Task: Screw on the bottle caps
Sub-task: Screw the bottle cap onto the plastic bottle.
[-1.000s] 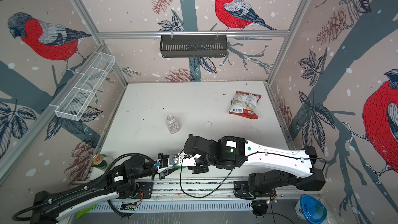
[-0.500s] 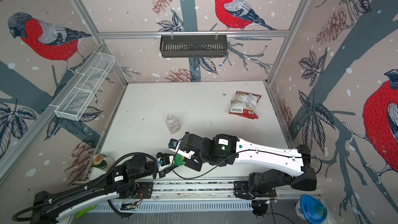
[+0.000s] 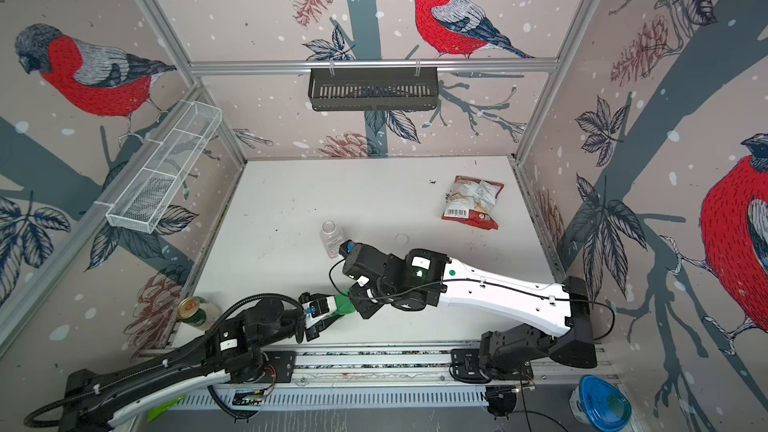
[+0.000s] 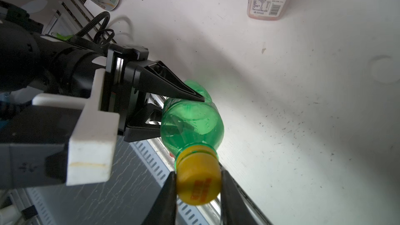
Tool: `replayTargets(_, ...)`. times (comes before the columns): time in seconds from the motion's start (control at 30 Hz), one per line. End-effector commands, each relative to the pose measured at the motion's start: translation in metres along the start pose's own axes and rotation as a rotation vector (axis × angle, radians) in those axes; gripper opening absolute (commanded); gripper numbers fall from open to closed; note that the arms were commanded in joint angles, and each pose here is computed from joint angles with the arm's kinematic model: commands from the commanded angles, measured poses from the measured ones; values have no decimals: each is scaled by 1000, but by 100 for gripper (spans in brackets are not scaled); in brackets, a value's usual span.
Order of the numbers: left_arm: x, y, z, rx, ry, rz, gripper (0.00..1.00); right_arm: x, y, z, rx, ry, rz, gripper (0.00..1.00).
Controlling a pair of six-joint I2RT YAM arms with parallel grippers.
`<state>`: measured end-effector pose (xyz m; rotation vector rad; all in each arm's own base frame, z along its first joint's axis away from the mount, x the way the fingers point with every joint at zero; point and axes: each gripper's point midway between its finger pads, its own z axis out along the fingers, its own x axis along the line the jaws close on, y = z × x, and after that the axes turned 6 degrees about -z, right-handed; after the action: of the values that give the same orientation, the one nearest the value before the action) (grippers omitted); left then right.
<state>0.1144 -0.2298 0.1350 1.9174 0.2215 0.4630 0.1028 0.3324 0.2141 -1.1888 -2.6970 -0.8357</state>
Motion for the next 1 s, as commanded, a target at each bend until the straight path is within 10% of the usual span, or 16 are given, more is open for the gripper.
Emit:
replayTargets(0.0,-3,56,-7,-227,-36,45,9,9,9,3,2,49,116,22)
replayTargets(0.4,-8,48,-6,-199,-60,53,9,5,13,-68,-164,63,-136,66)
replayTargets(0.63,-15,45,-5,-188,-98,62,9,21,-7,-110,-247,169,-478,70)
replayTargets(0.97,-26,37,-2,-156,-156,87,8,3,-30,-69,-73,-18,-1028,68)
